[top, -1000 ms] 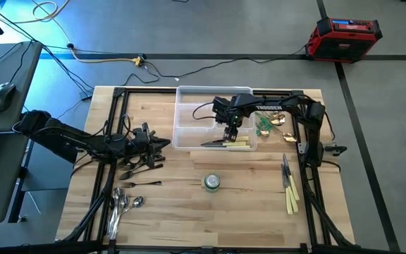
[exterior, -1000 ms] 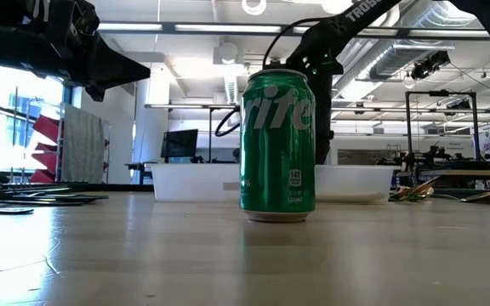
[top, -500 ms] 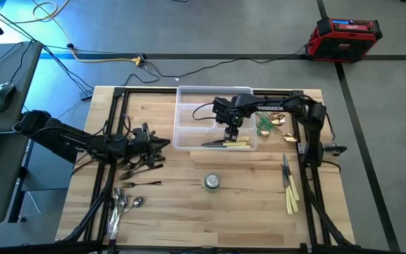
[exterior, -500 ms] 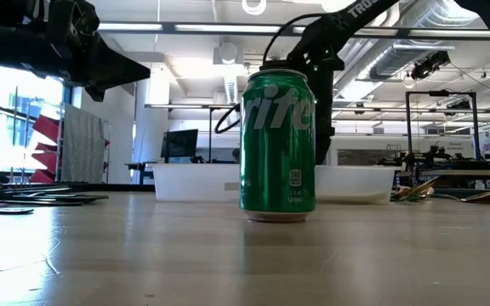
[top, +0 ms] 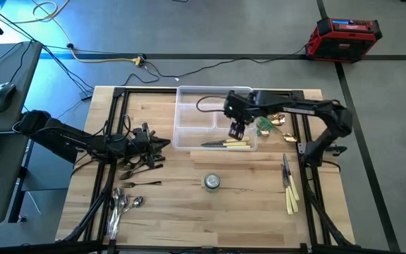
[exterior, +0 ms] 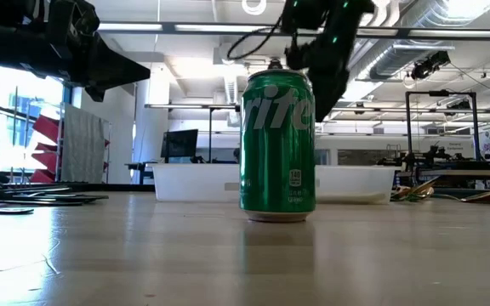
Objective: Sort silverware
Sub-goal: Put the yellow table knife into the silverware tray
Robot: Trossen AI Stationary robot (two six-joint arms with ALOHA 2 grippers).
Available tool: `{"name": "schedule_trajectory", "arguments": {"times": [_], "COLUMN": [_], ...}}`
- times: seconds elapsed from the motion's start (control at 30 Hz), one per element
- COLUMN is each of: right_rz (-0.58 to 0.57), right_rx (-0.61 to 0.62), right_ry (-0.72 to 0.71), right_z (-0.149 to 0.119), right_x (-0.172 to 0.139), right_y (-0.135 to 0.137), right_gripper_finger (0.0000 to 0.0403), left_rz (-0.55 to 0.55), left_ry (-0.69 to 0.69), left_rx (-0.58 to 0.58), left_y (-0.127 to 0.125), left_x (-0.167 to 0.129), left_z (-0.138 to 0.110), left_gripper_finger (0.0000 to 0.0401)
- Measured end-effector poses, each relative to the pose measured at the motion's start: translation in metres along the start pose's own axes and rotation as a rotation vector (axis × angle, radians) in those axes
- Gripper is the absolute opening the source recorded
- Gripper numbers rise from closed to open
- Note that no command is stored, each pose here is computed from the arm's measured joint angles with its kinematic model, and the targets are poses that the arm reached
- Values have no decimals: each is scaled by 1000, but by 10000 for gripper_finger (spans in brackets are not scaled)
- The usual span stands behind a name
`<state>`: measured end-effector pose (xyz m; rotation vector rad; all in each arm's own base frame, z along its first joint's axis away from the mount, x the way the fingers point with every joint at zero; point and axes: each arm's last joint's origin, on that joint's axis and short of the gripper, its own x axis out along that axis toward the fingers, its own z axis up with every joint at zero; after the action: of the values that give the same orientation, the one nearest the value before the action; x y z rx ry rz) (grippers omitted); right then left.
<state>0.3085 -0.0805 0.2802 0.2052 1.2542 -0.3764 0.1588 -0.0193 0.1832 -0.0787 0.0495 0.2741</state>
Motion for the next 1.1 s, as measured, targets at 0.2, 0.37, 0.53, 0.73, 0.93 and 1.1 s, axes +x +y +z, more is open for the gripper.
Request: {"name": "schedule_trajectory", "arguments": {"times": [0.2, 0.37, 0.53, 0.73, 0.93, 1.1], "right_rz": [98, 105, 64, -57, -65, -63], "right_rx": [171, 327, 503, 661, 690, 748], "right_ry": [82, 260, 440, 578, 601, 632], "right_z": [-43, -102, -156, -200, -227, -246], "right_x": [-21, -3, 19, 31, 41, 48], "right_y": [59, 108, 137, 147, 156, 162], "right_gripper_finger": [185, 185, 185, 185, 185, 186], "left_rz": [-14, -21, -21, -17, 8, 20], "left_ry": [3, 3, 2, -24, -48, -49], "left_rx": [-9, -21, -24, 21, 27, 27], "left_y": [0, -1, -1, 0, 3, 5], "left_x": [0, 0, 0, 0, 2, 2], "left_z": [0, 0, 0, 3, 5, 6], "left_gripper_finger": [0, 0, 0, 0, 0, 0]}}
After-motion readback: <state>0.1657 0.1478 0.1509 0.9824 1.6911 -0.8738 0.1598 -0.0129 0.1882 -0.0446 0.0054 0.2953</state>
